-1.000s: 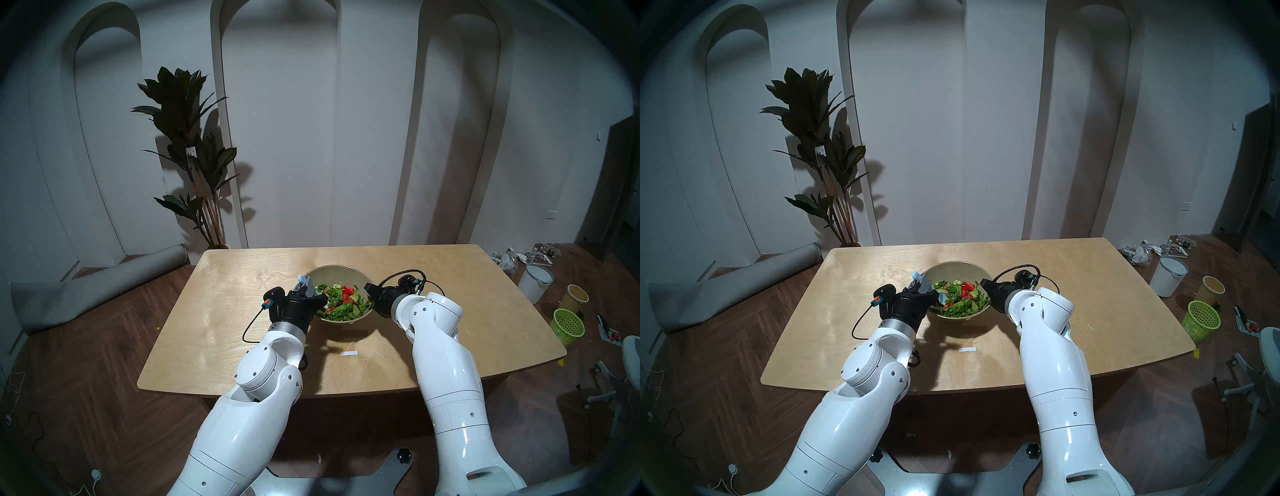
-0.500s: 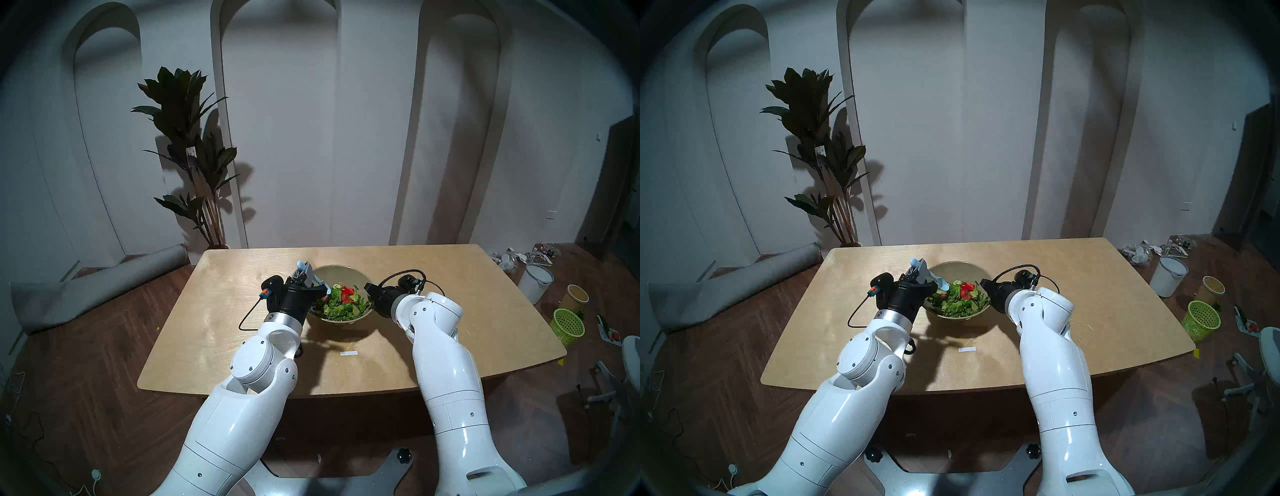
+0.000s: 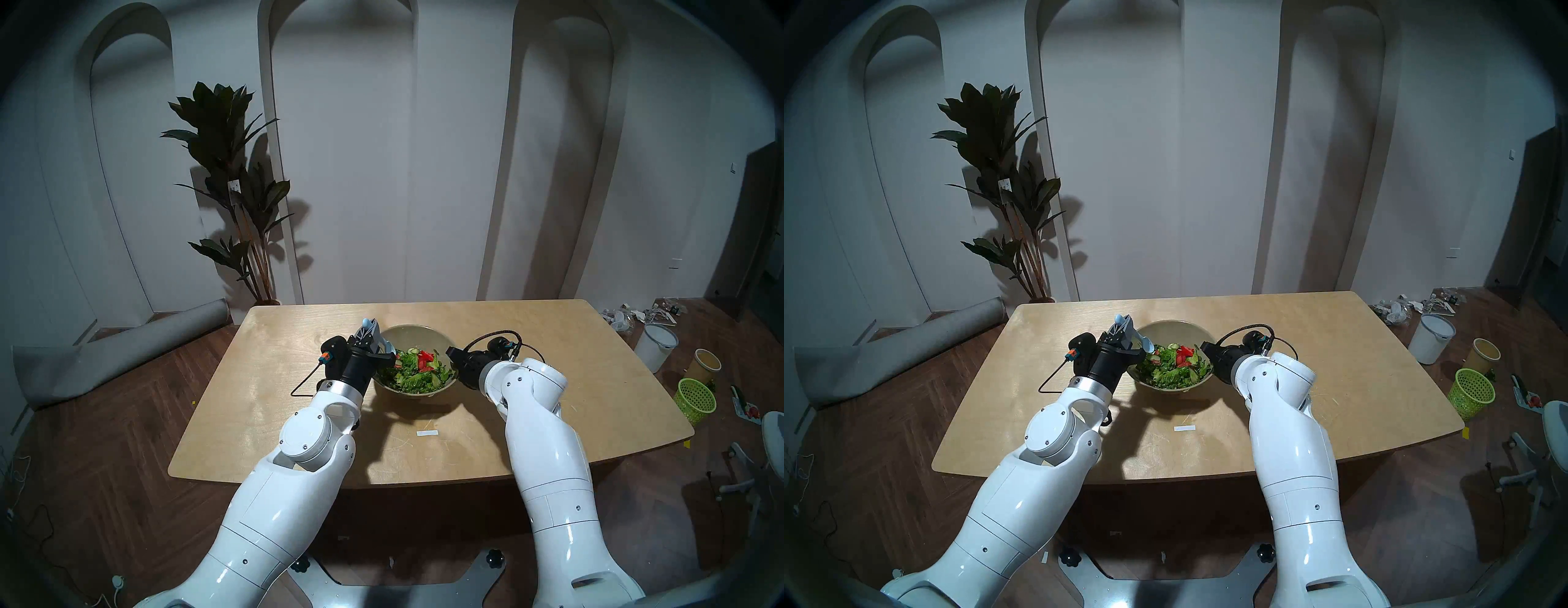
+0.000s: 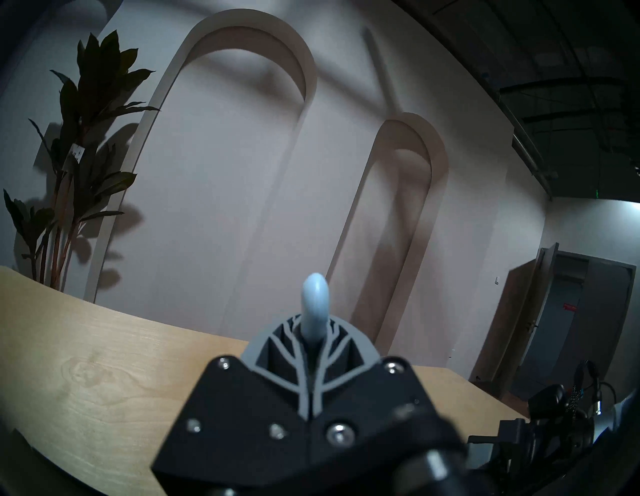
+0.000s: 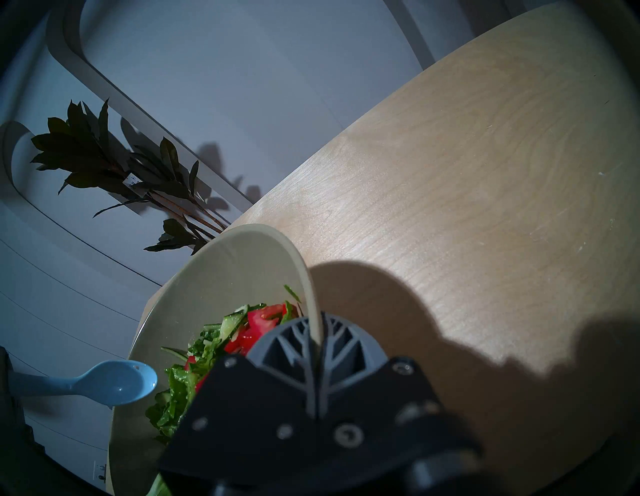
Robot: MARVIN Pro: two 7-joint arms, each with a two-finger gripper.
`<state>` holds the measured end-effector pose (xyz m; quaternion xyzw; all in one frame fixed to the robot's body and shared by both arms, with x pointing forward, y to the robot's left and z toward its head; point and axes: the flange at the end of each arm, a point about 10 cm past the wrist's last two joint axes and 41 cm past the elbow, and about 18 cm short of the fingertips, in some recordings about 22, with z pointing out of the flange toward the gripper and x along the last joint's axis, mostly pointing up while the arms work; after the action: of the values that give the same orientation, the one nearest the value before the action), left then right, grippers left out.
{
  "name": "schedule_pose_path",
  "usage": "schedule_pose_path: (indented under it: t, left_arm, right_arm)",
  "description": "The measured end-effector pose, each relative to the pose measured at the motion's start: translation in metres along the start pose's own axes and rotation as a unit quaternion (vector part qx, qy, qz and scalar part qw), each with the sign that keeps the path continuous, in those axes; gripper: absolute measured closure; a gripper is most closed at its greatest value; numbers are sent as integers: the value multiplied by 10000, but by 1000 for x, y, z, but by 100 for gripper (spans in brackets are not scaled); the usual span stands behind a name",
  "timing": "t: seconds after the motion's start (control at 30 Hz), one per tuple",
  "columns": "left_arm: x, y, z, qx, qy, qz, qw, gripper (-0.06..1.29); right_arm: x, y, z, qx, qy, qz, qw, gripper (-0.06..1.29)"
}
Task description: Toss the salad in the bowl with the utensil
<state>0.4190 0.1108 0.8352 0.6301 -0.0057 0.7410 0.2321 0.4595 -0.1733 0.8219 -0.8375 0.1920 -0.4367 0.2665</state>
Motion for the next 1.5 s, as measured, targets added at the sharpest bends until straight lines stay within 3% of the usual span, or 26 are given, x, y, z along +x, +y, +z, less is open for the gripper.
schedule_pose_path:
  t: [0.17, 0.5, 0.77, 1.03, 1.43, 1.5]
  left_arm:
    - [-3, -7, 2, -126, 47, 224, 9997, 126]
    - [-22, -23, 4, -261, -163, 444, 9985, 126]
    - [-32, -25, 6, -479, -308, 615, 9965, 126]
    - [-38, -22, 11, -861, -869, 629, 9905, 126]
    - [-27, -19, 20, -1399, -1660, 156, 9760, 126]
    - [-22, -21, 23, -1498, -1893, -28, 9704, 126]
  right_arm:
    - [0, 0, 0, 0, 0, 0, 10000, 126]
    - [0, 0, 0, 0, 1, 0, 10000, 126]
    - [0, 0, 0, 2, 2, 0, 10000, 126]
    - [0, 0, 0, 3, 4, -2, 10000, 126]
    - [0, 0, 0, 3, 5, -2, 10000, 126]
    - [0, 0, 0, 3, 5, -2, 10000, 126]
